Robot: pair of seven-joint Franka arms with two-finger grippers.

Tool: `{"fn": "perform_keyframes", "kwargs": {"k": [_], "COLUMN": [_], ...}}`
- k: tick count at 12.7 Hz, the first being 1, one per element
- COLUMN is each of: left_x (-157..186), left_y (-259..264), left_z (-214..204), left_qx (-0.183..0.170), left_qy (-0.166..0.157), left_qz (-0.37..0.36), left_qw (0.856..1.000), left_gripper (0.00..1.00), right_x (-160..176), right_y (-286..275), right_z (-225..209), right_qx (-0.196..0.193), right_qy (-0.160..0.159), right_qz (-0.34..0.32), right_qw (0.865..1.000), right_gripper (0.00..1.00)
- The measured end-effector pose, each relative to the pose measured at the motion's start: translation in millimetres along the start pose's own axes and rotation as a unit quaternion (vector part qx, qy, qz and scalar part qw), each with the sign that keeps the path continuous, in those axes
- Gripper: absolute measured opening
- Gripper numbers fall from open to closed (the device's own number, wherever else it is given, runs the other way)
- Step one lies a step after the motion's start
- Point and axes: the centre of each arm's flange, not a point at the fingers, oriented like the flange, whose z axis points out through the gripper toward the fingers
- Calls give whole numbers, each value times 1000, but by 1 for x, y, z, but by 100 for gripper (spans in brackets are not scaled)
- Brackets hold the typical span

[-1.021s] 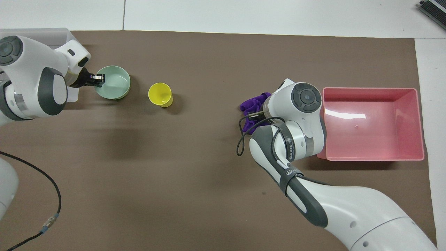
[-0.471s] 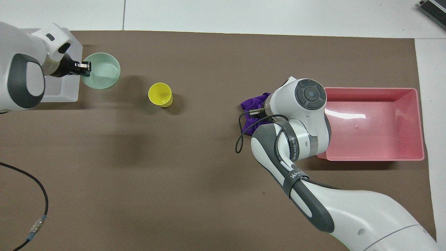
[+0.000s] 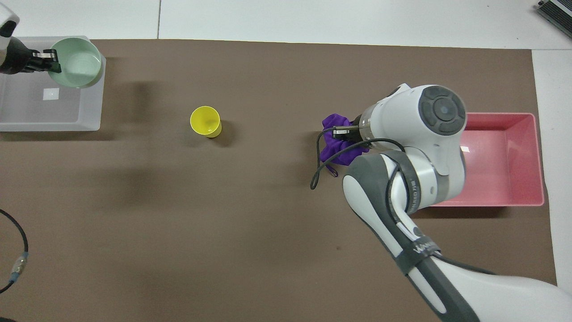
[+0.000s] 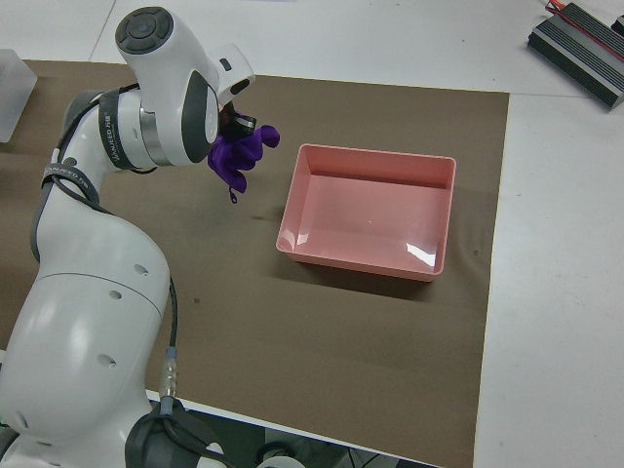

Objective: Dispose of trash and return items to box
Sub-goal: 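Place the bowl in the clear box while the right gripper lifts the cloth, then lower the purple cloth into the pink bin and open the right gripper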

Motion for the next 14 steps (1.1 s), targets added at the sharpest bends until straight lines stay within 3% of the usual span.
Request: {"fn": "perform_keyframes", "kwargs": {"k": [3, 5, 7, 10, 12, 14], "left_x": [2, -1, -6, -17, -17, -15], "left_y": [-27, -29, -33, -46, -45, -41], "left_z": [4, 11, 25, 45, 44, 41], "left_qx": [14, 16, 24, 32, 32, 32], "left_qy": [6, 3, 7, 1, 1, 4], "left_qz": [-15, -16, -14, -20, -18, -9], "left_qw": [1000, 1000, 1000, 999, 999, 999], "left_gripper": [3, 3, 3, 3, 8, 30], "right_x": [3, 5, 0, -16, -33, -48], "right_y": [62, 108, 151, 170, 173, 181], "right_z": [-43, -45, -31, 18, 63, 99], "right_qx": [-33, -42, -51, -54, -55, -56], "right_qy": [14, 9, -8, -23, -46, -51], "right_qz": [15, 12, 15, 24, 24, 27], "right_qw": [999, 999, 999, 998, 997, 997], "right_gripper": [6, 6, 6, 6, 6, 6]}}
